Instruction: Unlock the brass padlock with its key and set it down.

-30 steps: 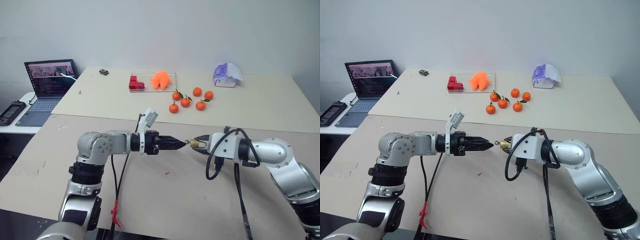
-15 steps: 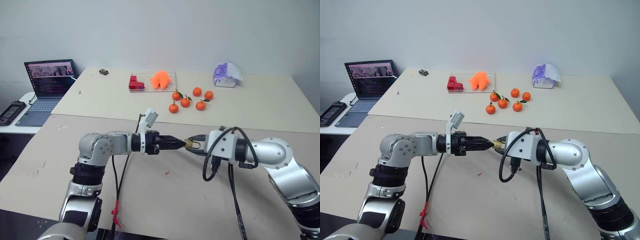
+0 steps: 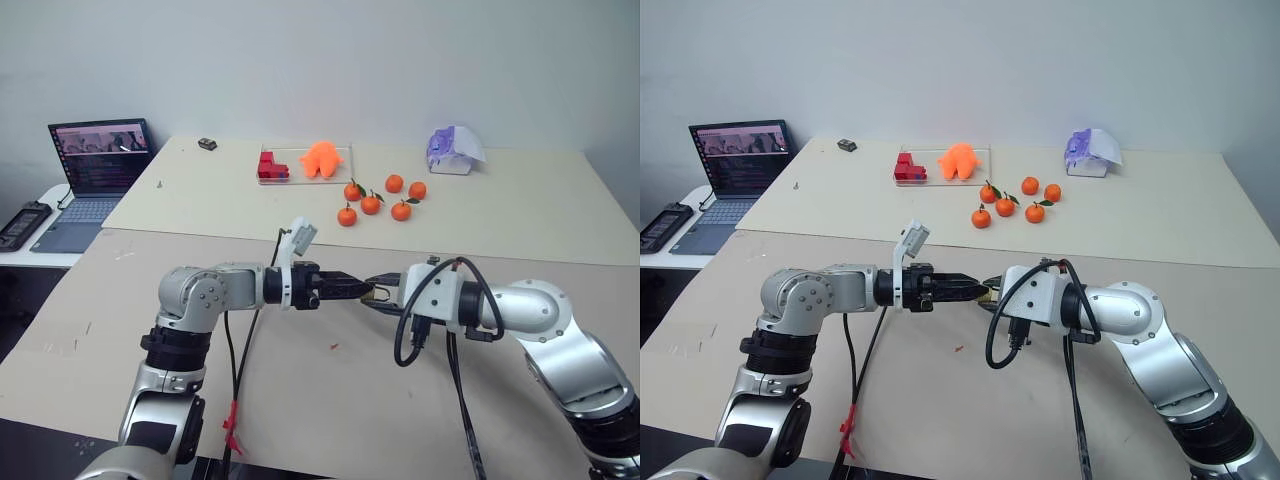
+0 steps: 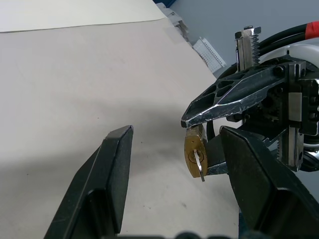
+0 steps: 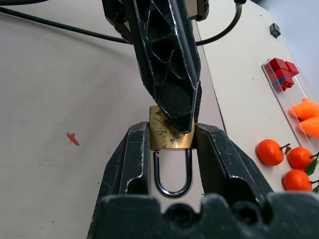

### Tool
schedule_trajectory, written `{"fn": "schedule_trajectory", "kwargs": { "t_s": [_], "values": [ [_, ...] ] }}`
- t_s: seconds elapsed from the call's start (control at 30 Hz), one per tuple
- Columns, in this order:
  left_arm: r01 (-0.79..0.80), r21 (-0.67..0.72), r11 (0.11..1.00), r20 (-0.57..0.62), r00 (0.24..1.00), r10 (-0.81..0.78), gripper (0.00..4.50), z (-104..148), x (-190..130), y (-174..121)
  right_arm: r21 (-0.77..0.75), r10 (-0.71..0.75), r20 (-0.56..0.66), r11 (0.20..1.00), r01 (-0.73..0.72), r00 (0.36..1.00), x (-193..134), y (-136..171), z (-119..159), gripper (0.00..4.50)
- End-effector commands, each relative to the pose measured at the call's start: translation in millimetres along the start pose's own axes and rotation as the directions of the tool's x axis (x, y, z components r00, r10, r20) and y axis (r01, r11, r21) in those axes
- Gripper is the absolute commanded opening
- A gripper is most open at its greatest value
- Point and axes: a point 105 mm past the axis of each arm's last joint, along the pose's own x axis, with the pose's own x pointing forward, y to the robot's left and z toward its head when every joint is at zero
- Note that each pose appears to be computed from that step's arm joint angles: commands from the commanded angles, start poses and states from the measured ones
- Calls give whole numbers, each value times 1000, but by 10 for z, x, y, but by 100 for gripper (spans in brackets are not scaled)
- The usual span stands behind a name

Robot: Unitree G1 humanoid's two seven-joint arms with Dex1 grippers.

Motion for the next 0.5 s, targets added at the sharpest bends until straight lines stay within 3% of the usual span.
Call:
{"fn": "schedule_trajectory", "kwargs": {
  "t_s": [0.03, 0.13, 0.27, 0.3, 0.5],
  "values": [
    [15, 36, 999, 10, 1000, -16, 272, 55, -4, -67, -57, -37, 20, 998, 38, 999, -47, -94, 110, 91],
    [13, 34, 999, 13, 1000, -13, 188, 58, -4, -60, -59, -40, 18, 997, 41, 999, -48, -108, 107, 91],
    [13, 32, 999, 5, 1000, -13, 30, 54, 4, -57, -67, -45, 17, 997, 46, 999, -47, -134, 109, 91],
    [13, 30, 999, 6, 1000, -13, 8, 53, 8, -58, -72, -46, 18, 996, 47, 999, -45, -139, 112, 91],
    [14, 17, 1000, 9, 1000, -14, 8, 48, 15, -52, -83, -50, 22, 995, 52, 999, -39, -164, 129, 91]
  ]
}}
